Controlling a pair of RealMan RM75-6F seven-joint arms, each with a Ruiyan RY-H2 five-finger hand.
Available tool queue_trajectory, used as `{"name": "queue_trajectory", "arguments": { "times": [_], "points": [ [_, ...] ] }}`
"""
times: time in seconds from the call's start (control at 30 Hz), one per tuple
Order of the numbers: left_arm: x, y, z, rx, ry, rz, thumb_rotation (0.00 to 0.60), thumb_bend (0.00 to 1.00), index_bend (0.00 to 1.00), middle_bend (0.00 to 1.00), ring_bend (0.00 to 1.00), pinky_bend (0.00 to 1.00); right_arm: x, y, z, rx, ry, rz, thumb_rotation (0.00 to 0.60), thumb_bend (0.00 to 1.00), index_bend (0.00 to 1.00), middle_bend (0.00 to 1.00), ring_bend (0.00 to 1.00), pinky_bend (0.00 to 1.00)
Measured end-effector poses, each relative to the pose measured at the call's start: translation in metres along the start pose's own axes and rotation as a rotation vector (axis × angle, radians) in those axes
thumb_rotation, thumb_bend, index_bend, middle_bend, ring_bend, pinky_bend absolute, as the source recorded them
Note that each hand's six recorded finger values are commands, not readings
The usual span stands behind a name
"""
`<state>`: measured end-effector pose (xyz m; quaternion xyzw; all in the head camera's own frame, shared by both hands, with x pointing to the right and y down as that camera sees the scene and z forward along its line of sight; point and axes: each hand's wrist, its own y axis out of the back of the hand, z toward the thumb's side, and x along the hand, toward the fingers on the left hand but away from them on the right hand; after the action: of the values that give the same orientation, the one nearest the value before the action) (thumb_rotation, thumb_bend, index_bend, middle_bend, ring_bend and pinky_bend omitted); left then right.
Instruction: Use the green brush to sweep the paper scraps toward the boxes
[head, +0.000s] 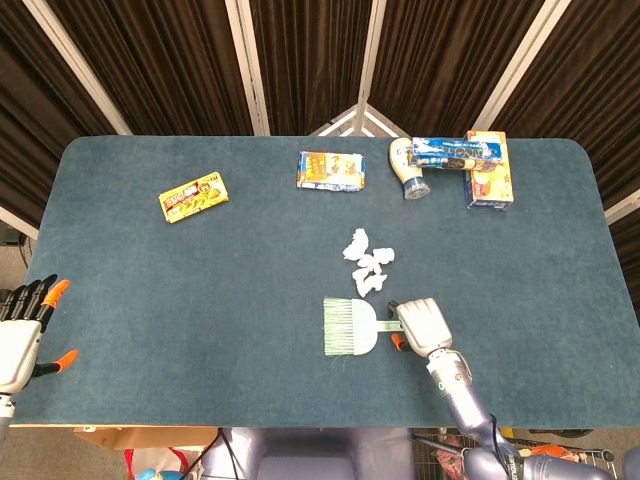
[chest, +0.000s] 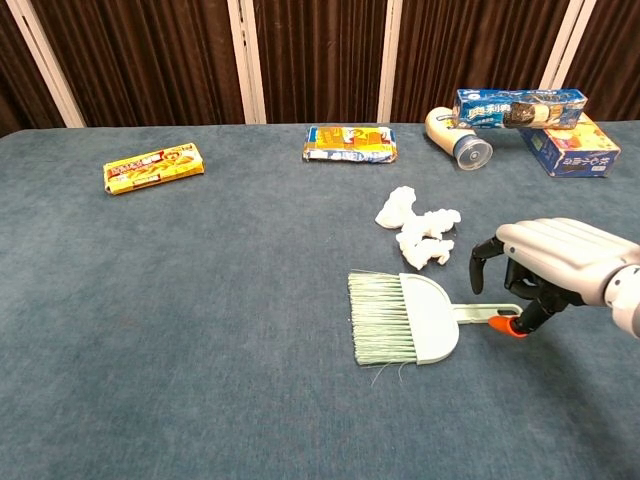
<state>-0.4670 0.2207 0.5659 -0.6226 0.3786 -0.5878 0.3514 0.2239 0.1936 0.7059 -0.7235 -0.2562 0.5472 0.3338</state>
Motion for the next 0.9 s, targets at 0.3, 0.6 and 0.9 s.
{"name": "queue_trajectory", "arguments": {
  "times": [0.3,0.6,0.9],
  "points": [
    [0.0,0.0,0.001,-0.001,-0.001,-0.002,0.6,0.05,0.0,0.0,0.0,0.0,-0.002,-0.007,-0.003,-0.005,-0.02,0.012,0.6,0.31,0.48,0.97,1.0,1.0],
    [0.0,0.0,0.001,-0.002,-0.001,-0.002,0.6,0.05,0.0,0.0,0.0,0.0,-0.005,-0.012,-0.004,-0.003,-0.032,0.022,0.6,0.31,0.48,0.97,1.0,1.0],
    [0.0,0.0,0.0,-0.002,-0.001,-0.003,0.6,0.05,0.0,0.0,0.0,0.0,-0.009,-0.017,-0.004,-0.001,-0.038,0.036,0.6,0.32,0.49,0.97,1.0,1.0]
  ]
}}
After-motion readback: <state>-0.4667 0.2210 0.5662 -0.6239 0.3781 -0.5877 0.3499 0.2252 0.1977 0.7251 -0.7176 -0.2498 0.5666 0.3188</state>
